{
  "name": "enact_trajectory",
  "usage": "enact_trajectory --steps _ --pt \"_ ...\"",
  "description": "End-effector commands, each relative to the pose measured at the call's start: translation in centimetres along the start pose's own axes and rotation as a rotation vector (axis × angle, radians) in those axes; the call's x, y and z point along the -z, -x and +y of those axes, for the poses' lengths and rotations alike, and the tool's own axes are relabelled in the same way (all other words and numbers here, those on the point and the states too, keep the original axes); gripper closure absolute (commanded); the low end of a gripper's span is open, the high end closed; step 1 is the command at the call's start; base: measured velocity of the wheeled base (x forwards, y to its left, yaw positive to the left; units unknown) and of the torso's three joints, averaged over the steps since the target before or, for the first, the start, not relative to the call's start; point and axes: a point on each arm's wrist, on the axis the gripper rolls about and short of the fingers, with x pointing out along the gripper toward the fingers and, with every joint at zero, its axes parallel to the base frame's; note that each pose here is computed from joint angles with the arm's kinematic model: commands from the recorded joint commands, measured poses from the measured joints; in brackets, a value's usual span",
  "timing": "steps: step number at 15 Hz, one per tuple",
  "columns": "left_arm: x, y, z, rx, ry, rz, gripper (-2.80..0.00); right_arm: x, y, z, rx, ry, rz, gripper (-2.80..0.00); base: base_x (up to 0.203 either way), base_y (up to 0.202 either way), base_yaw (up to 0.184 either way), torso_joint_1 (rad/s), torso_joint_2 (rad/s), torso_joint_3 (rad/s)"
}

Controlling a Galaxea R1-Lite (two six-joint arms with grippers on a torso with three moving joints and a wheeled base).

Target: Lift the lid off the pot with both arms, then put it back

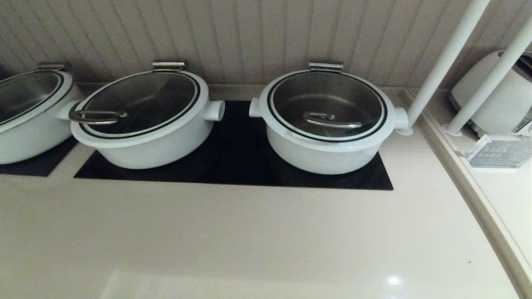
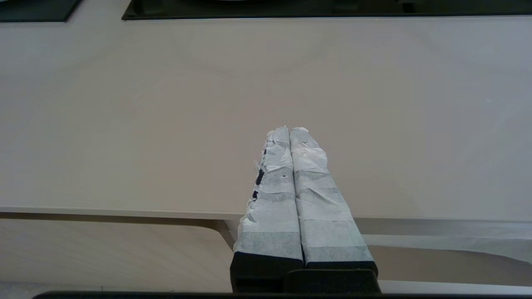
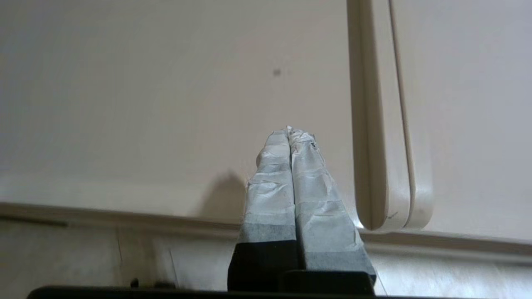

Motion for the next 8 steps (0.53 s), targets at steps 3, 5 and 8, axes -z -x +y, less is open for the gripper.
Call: enact_trajectory --steps 3,5,8 --pt "0.00 0.00 0.00 0.000 0.000 -0.001 0.00 0.56 1.33 -0.01 -0.004 -0.020 -0.185 0.00 0.000 0.000 0.000 0.000 0.00 0.000" --pt "0.00 0.00 0.00 -0.001 0.000 0.000 0.00 0.61 1.41 -0.01 -0.004 -0.029 -0.197 0.00 0.000 0.000 0.000 0.000 0.00 0.000" --pt "0.00 0.00 0.00 0.000 0.000 -0.001 0.00 0.61 1.41 -0.01 -0.004 -0.029 -0.197 0.00 0.000 0.000 0.000 0.000 0.00 0.000"
